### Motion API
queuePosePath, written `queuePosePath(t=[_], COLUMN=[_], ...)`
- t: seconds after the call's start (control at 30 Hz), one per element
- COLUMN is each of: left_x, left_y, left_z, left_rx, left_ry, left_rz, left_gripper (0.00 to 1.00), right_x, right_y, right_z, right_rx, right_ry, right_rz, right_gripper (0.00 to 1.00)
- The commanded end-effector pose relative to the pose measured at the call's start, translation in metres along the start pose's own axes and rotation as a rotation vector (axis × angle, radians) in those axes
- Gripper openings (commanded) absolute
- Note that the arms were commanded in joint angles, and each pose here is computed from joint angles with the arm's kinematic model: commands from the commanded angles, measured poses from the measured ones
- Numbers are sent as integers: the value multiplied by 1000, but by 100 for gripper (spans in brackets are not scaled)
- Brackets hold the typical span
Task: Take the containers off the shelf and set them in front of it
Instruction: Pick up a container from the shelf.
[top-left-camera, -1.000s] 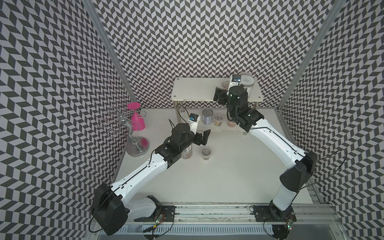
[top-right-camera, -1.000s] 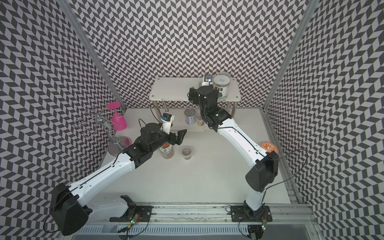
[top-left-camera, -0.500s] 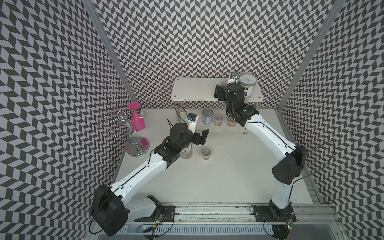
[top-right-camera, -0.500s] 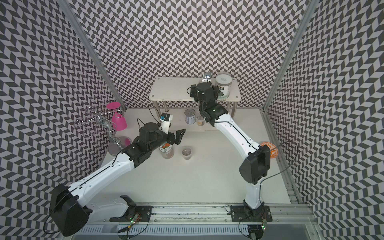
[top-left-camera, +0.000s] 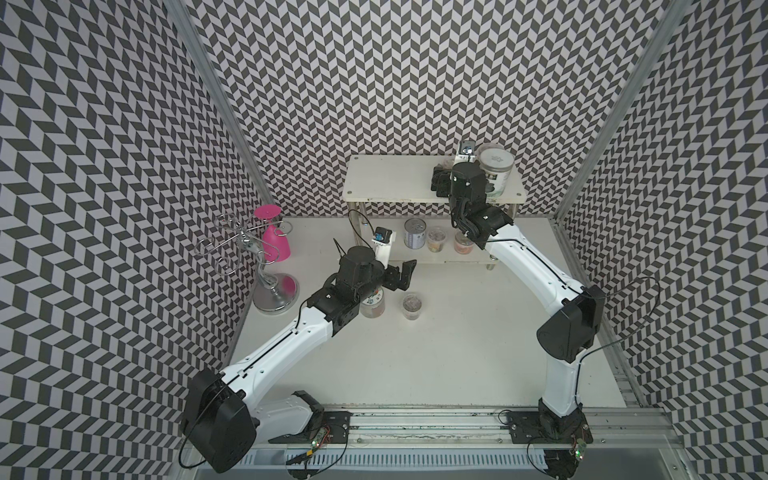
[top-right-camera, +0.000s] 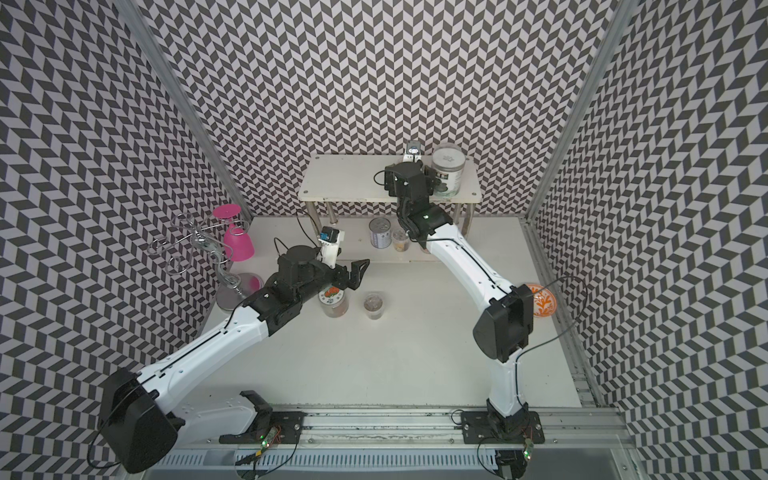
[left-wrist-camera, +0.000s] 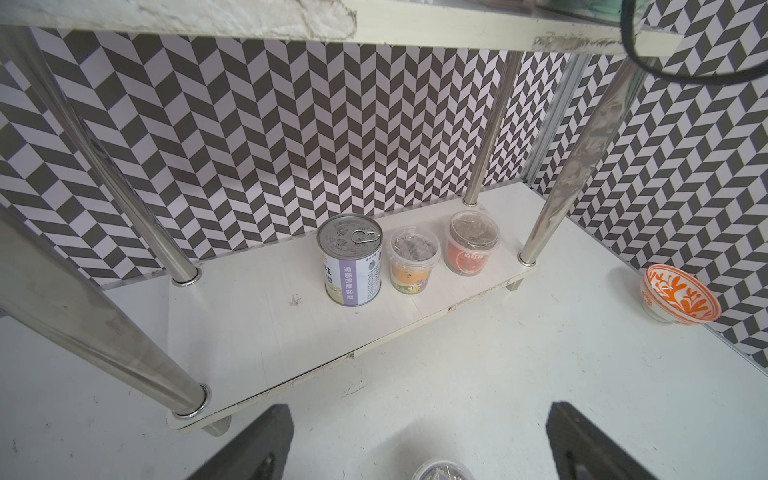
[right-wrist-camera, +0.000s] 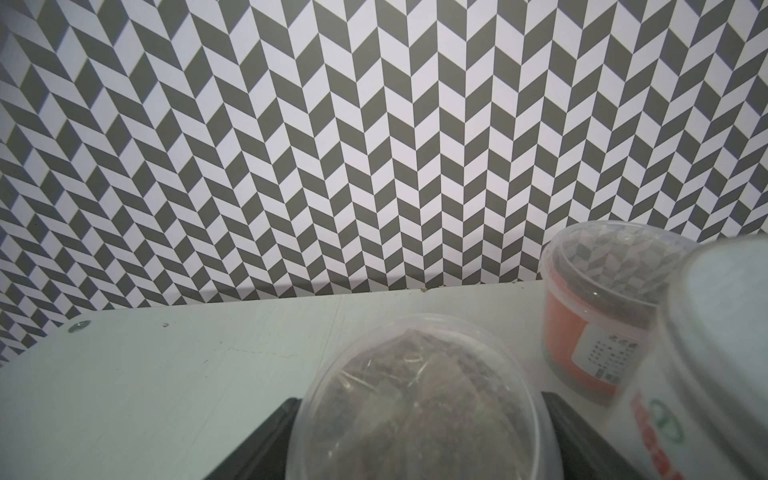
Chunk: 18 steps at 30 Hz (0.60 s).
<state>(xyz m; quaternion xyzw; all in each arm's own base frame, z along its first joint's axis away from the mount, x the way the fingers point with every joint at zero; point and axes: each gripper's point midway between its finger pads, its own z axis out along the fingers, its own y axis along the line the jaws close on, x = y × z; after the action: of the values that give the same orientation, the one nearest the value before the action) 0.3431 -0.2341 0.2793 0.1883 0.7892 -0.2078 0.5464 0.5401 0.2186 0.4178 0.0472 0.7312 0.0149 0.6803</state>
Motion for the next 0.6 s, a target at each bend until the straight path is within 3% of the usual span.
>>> queuePosePath(t=[0.0, 0.23, 0.57], left_x=[-2, 1, 0], left_y=[0, 1, 4], left_z=[-7, -5, -4], left_rx=[10, 13, 7], left_ry=[-11, -2, -2], left_rz=[-10, -11, -6], left_gripper=[100, 100, 100], right_x=[-19, -27, -39], right_y=[-6, -3, 3], right_z=[4, -1, -25], right_rx=[21, -8, -98], right_ry=[-66, -94, -143], right_rz=[15, -2, 0], right_gripper=[81, 73, 73])
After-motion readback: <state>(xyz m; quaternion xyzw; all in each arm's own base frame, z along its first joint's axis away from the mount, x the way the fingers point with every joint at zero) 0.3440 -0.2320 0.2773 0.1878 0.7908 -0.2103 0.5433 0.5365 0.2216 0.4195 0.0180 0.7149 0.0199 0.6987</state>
